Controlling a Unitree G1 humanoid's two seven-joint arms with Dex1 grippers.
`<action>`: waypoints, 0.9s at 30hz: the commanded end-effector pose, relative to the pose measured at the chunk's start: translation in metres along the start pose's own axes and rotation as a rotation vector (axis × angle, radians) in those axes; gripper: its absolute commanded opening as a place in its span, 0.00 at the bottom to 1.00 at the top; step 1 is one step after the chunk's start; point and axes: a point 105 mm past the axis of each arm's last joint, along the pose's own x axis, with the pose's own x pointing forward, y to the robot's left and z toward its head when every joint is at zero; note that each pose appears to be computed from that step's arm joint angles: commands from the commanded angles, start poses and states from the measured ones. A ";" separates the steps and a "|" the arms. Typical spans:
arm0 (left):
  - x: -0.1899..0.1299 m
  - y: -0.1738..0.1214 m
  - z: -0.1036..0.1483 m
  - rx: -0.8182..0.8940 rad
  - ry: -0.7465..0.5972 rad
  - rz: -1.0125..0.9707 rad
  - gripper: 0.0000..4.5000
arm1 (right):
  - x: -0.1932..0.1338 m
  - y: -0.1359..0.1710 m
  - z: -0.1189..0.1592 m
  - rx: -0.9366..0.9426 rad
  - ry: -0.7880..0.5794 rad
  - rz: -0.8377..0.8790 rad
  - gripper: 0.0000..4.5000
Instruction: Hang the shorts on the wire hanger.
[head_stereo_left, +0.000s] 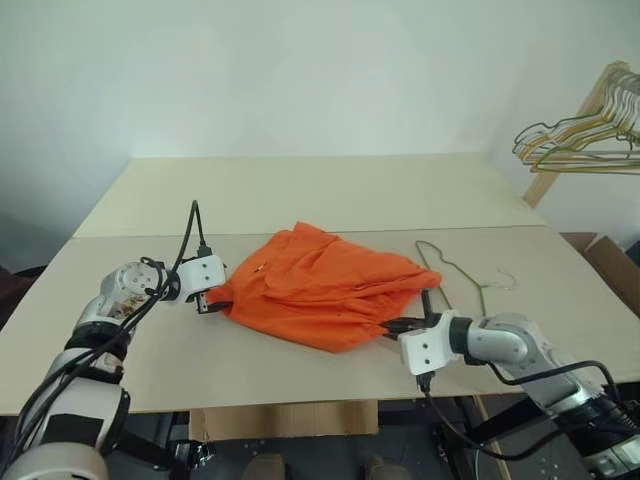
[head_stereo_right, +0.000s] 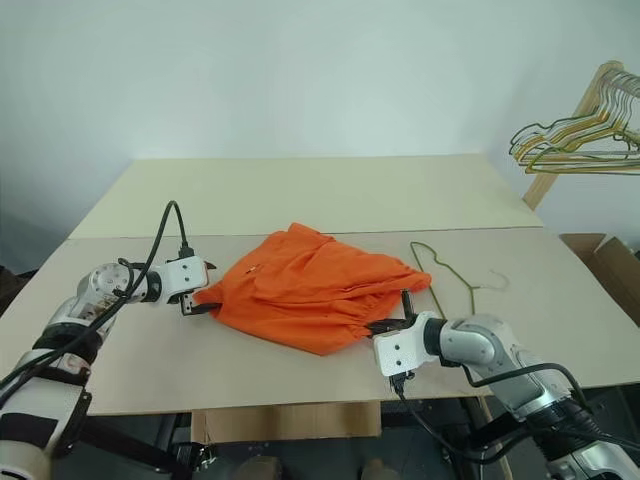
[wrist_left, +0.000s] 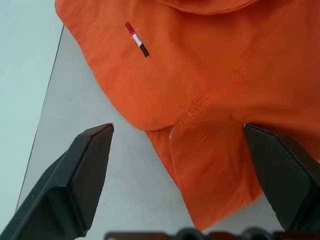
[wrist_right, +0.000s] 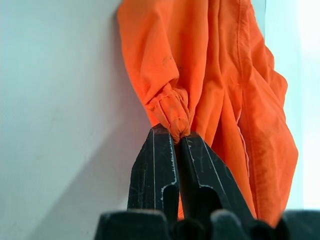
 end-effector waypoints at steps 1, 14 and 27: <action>-0.004 -0.006 0.001 0.022 -0.012 -0.071 1.00 | -0.007 -0.016 0.003 -0.013 0.003 -0.067 0.01; -0.048 -0.011 -0.015 0.043 0.069 -0.217 1.00 | -0.004 -0.015 0.004 0.002 0.001 -0.072 0.01; -0.014 -0.009 -0.004 0.027 0.010 -0.145 1.00 | -0.002 -0.013 0.007 0.021 0.006 -0.086 0.01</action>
